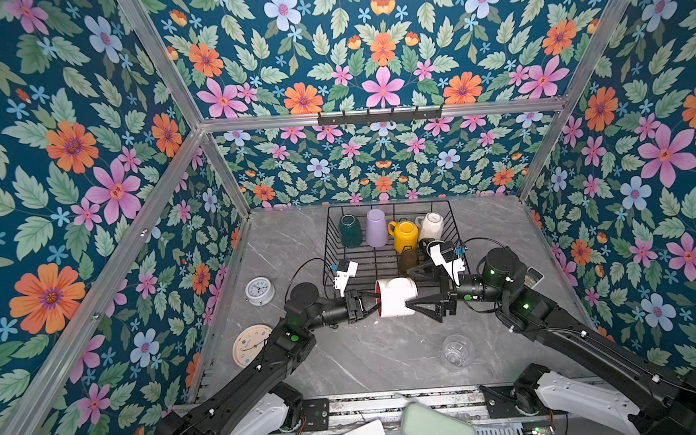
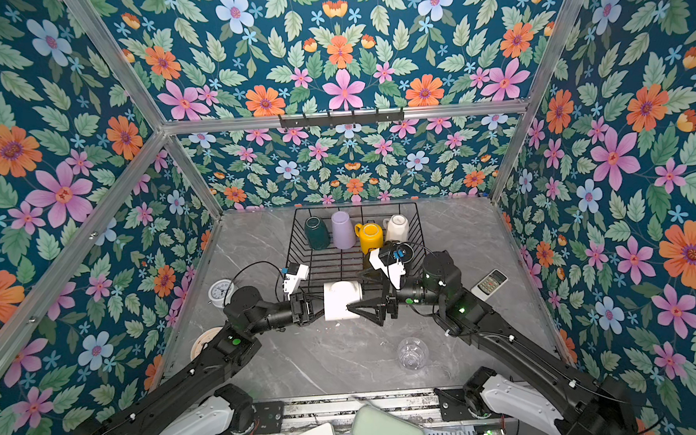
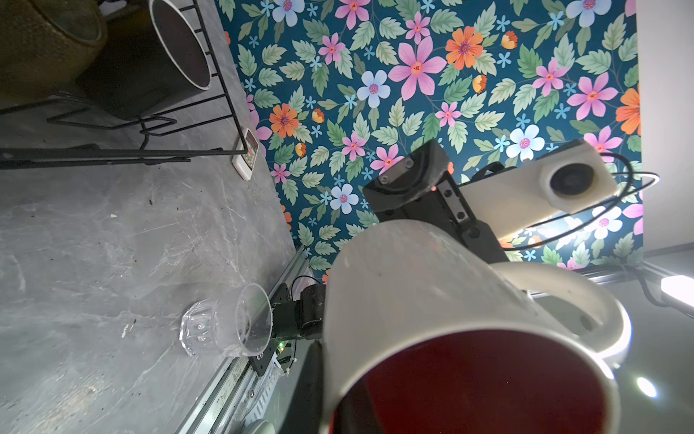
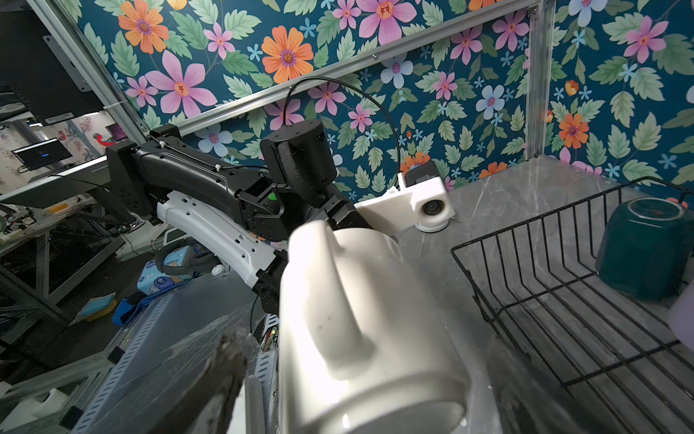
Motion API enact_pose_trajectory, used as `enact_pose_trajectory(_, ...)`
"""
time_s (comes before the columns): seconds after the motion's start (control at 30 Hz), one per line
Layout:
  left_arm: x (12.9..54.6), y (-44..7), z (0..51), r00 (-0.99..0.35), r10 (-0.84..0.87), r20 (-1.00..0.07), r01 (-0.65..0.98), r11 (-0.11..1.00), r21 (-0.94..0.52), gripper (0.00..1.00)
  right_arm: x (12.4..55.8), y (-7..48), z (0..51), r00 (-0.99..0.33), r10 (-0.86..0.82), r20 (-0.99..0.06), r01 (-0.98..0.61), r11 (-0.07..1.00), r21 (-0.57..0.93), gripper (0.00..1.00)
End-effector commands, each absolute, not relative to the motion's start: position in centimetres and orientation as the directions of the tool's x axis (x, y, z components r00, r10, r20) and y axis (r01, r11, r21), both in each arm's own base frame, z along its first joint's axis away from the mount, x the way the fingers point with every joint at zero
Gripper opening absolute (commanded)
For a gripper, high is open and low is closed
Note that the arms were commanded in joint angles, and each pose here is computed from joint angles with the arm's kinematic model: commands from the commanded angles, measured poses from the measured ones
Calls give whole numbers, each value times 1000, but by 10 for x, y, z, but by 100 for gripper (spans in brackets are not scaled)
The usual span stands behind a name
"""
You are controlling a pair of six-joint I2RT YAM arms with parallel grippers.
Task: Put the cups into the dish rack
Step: 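Grasp the white mug body with the right gripper while left holds it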
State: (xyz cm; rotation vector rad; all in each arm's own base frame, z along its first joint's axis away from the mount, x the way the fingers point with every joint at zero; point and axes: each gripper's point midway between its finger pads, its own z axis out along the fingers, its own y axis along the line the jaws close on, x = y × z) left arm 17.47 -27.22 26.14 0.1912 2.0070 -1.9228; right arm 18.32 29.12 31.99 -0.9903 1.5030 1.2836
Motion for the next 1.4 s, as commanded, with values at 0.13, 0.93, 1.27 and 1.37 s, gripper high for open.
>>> enact_pose_trajectory(0.13, 168, -272, 287, -905, -143, -401, 408, -19, -913, 0, 180, 306, 330, -224, -11, -974, -973, 66, 223, 99)
enact_pose_trajectory(0.93, 167, -272, 293, -903, -141, -405, 414, -33, -910, 0, 177, 332, 316, -276, -63, -959, -961, -23, 277, 94)
enact_pose_trajectory(1.27, 166, -272, 297, -902, -144, -406, 417, -53, -907, 0, 174, 333, 315, -281, -67, -957, -958, -36, 284, 77)
enact_pose_trajectory(1.37, 165, -271, 299, -900, -148, -410, 421, -56, -905, 0, 174, 332, 315, -284, -66, -956, -957, -31, 287, 66)
